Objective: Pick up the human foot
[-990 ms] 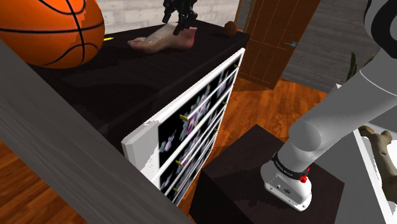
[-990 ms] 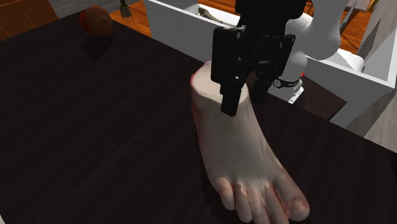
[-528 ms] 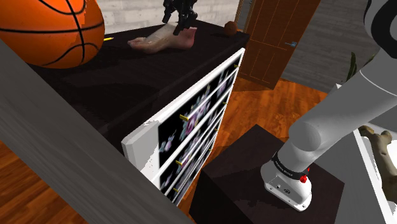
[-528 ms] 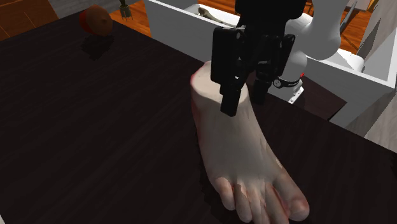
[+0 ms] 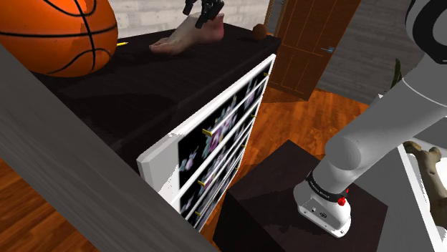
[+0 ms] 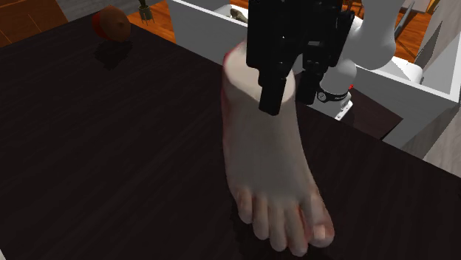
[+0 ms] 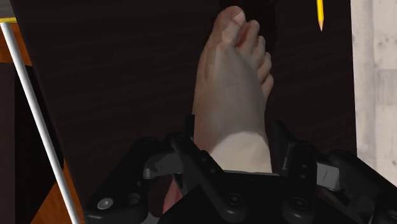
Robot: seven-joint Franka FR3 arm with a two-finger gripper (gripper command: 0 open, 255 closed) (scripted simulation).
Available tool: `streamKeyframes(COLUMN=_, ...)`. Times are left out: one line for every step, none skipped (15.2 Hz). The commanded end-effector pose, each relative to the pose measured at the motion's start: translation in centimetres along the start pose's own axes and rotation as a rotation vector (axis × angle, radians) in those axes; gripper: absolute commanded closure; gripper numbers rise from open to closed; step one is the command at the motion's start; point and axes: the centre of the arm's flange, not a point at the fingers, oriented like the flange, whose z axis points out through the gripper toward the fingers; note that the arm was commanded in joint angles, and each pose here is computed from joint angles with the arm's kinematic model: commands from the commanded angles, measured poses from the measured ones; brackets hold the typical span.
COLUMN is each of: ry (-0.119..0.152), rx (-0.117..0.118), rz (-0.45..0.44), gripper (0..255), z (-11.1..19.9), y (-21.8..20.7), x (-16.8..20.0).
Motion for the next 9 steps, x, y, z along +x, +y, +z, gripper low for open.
streamKeyframes(ry=0.0, rx=0.002, rz=0.0, gripper=255, z=-1.0, y=-0.4, x=-0.4)
streamKeyframes(ry=0.0, rx=0.002, rz=0.0, gripper=255, z=-1.5, y=-0.6, x=-0.5)
streamKeyframes(ry=0.0, rx=0.002, rz=0.0, gripper=255, z=-2.0, y=-0.8, x=-0.7)
streamKeyframes(ry=0.0, rx=0.002, rz=0.0, gripper=255, z=-2.5, y=-1.0, x=-0.8)
streamKeyframes(ry=0.0, rx=0.002, rz=0.0, gripper=255, z=-2.9, y=-1.1, x=-1.0)
streamKeyframes(ry=0.0, rx=0.002, rz=0.0, gripper=255, z=-3.4, y=-1.3, x=-1.1)
streamKeyframes(ry=0.0, rx=0.002, rz=0.0, gripper=255, z=-3.9, y=-1.5, x=-1.2)
streamKeyframes(ry=0.0, rx=0.002, rz=0.0, gripper=255, z=-4.0, y=-1.5, x=-1.2)
streamKeyframes(ry=0.0, rx=0.002, rz=0.0, gripper=255, z=-4.0, y=-1.5, x=-1.2)
